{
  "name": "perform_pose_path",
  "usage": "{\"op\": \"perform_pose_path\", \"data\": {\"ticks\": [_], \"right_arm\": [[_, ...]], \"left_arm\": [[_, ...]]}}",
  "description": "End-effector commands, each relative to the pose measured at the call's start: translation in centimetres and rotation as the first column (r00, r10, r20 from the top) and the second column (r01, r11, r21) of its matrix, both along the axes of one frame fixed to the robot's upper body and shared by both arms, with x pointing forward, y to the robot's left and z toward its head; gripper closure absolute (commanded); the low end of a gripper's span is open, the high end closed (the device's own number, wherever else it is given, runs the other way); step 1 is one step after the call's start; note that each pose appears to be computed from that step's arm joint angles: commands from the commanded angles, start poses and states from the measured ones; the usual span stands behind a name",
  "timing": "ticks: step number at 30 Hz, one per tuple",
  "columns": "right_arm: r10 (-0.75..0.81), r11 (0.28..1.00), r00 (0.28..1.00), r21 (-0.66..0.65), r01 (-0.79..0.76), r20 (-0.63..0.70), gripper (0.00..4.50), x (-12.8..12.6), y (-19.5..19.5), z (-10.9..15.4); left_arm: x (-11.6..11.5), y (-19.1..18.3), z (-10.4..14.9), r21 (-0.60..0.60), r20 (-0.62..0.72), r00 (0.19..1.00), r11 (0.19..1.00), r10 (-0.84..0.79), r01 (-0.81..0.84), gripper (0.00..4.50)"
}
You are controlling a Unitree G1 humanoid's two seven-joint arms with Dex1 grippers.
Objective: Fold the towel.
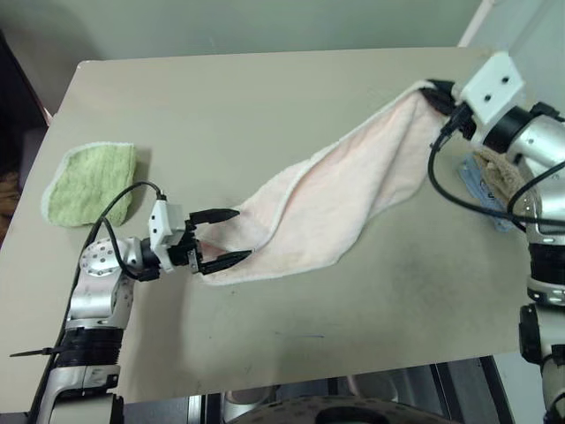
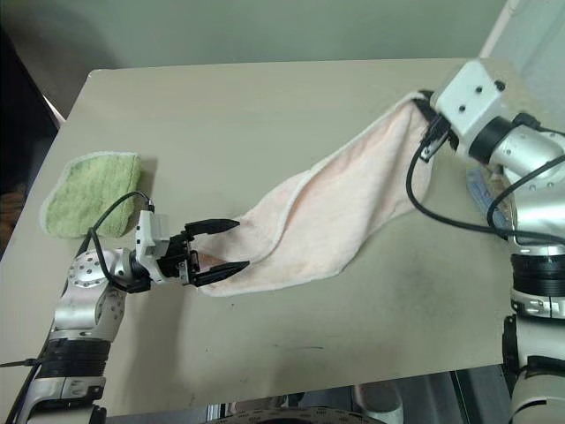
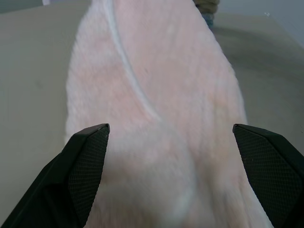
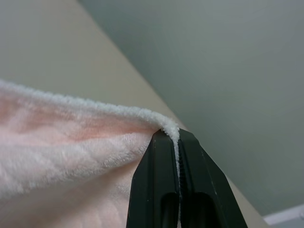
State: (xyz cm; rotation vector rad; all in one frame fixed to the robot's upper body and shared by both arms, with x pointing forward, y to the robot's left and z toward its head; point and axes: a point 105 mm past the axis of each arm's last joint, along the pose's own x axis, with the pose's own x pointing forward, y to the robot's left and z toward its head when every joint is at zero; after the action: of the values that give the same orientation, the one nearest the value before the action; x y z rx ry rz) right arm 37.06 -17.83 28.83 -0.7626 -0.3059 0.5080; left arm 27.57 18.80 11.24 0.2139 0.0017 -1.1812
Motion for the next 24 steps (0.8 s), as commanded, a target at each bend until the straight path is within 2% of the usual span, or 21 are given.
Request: {"op": "perform_pose_path", "data": {"ticks": [1, 8, 16, 24], "right_arm": [[-0.039, 0.998, 0.996, 0.054, 0.035, 0.085, 4.48, -0.3, -0.8, 2.8], [-0.020, 1.000, 0.996, 0.023, 0.018, 0.086, 4.48, -0.6, -0.2, 2.6], [-0.022, 1.000, 0.996, 0.003, 0.022, 0.083, 4.48, -0.9, -0.3, 2.5], [-0.041, 0.999, 0.994, -0.013, 0.043, 0.101, 4.48, -1.1, -0.6, 2.4]], "left_arm": [[-0.2, -0.1, -0.2, 0.027, 0.023, 1.000, 0.999, -0.019, 0.018, 0.00], [0.8, -1.6, -0.9, 0.044, 0.078, 0.996, 0.998, -0.041, 0.038, 0.00], [2.7, -4.9, -0.4, 0.040, 0.177, 0.981, 0.997, -0.074, 0.068, 0.00], [3.9, -5.7, -1.3, 0.168, 0.210, 0.973, 0.984, -0.094, 0.059, 0.00]]}}
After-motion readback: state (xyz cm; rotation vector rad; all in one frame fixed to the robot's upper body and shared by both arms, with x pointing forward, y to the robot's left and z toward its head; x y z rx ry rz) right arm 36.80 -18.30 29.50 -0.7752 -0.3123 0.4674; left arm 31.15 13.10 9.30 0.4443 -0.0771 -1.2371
